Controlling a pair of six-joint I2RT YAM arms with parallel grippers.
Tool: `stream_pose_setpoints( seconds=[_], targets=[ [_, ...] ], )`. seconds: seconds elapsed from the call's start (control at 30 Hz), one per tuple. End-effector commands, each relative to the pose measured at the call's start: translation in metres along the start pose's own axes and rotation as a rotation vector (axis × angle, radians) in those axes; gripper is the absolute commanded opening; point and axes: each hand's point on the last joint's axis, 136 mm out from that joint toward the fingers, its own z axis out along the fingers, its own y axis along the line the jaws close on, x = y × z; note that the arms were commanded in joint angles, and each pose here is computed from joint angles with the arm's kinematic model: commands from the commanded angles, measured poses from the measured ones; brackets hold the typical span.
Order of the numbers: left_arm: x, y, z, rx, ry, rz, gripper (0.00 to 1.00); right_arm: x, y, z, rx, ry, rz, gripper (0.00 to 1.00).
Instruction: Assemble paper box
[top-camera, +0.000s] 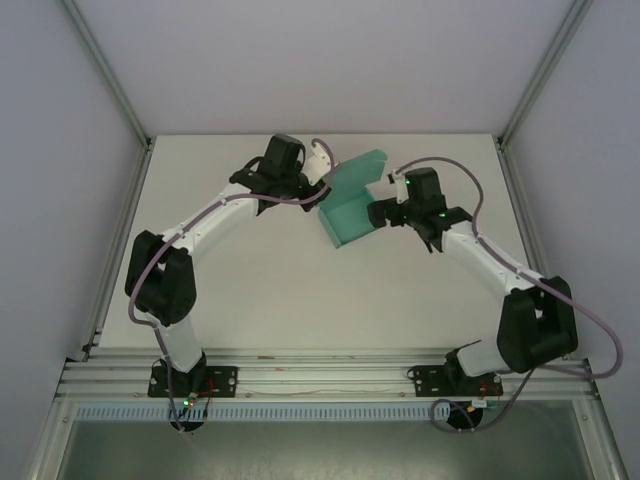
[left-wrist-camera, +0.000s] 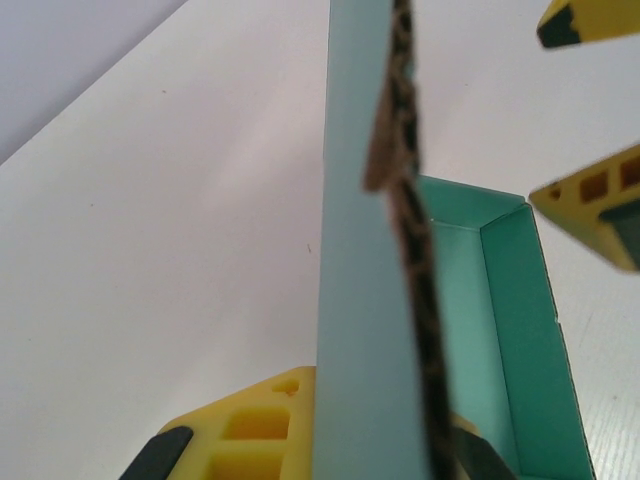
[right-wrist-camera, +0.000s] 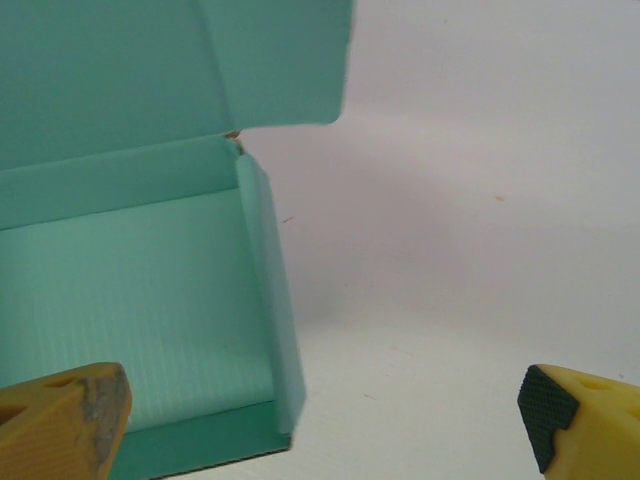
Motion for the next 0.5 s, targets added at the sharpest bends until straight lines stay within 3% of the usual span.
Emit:
stream_pose_setpoints(
  seconds=[0.0, 0.13, 0.23, 0.47],
  targets=[
    [0.011, -0.009, 0.005, 0.113, -0.018, 0.058, 0.0, -0.015, -0.013, -0.016, -0.017, -0.067, -0.024, 1.0],
    [0.034, -0.03, 0.007, 0.248, 0.014, 0.16, 0.0, -0.007, 0.0, -0.019, -0.173, -0.02, -0.151, 1.0],
    [0.051, -0.045, 0.005, 0.367, 0.023, 0.232, 0.0, -0.002, 0.003, -0.015, -0.207, 0.03, -0.217, 1.0],
    [0.066, -0.034, 0.016, 0.43, 0.049, 0.22, 0.04, 0.008, 0.007, -0.003, -0.259, 0.111, -0.22, 1.0]
  ],
)
